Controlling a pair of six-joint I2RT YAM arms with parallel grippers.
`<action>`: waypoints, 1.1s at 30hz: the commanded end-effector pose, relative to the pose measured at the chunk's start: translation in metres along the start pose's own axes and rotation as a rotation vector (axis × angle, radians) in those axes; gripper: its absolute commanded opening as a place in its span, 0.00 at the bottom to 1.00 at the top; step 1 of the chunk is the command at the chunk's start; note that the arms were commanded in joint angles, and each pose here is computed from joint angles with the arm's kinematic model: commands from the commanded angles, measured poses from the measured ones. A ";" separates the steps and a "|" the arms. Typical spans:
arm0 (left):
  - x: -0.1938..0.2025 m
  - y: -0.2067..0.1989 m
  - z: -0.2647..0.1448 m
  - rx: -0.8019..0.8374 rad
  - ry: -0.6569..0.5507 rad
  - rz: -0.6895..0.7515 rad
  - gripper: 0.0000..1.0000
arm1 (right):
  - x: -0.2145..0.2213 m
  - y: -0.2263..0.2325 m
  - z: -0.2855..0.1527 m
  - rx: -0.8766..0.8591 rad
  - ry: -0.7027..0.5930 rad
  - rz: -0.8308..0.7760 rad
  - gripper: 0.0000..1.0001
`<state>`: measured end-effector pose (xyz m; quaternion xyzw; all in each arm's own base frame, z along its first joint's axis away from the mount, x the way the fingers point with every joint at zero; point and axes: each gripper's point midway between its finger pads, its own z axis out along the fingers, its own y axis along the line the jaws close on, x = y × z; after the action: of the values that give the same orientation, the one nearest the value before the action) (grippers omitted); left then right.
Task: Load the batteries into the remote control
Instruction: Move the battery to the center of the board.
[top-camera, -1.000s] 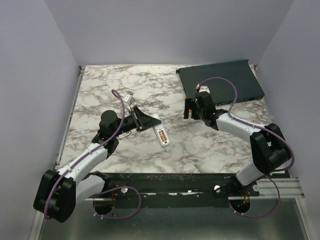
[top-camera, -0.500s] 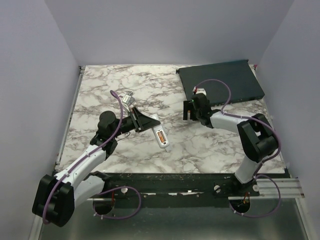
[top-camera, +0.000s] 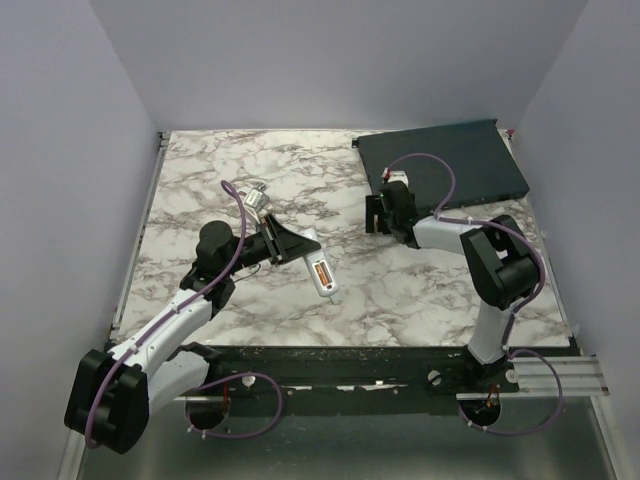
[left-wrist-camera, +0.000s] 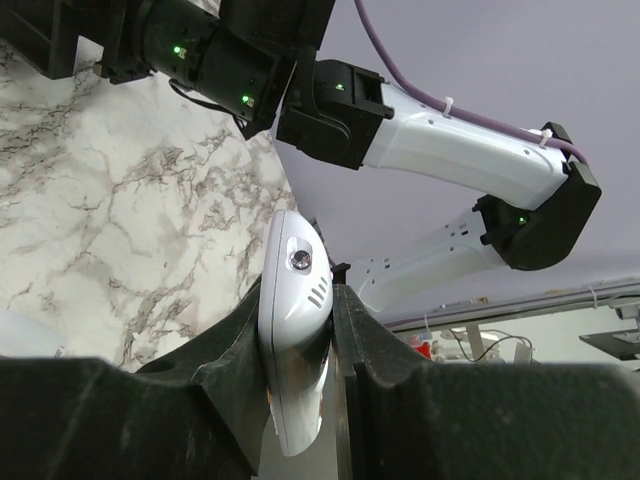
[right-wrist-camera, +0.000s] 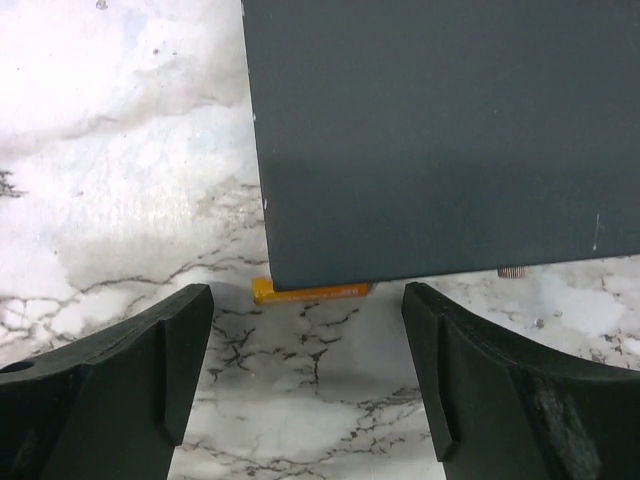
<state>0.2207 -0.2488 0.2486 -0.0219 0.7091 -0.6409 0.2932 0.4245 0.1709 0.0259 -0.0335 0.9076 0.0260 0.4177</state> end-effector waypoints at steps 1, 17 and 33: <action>-0.008 -0.015 0.001 0.032 -0.007 0.046 0.00 | -0.010 -0.006 0.015 0.048 -0.023 -0.004 0.83; -0.008 -0.012 0.000 0.026 -0.011 0.040 0.00 | 0.007 -0.007 0.019 0.055 0.030 0.003 0.62; -0.008 -0.012 0.001 0.030 -0.012 0.036 0.00 | 0.011 -0.001 -0.007 -0.021 0.048 0.015 0.42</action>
<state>0.2208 -0.2487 0.2462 -0.0233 0.7135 -0.6373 0.2903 0.4311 0.1676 0.0252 -0.0202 0.9082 0.0186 0.4177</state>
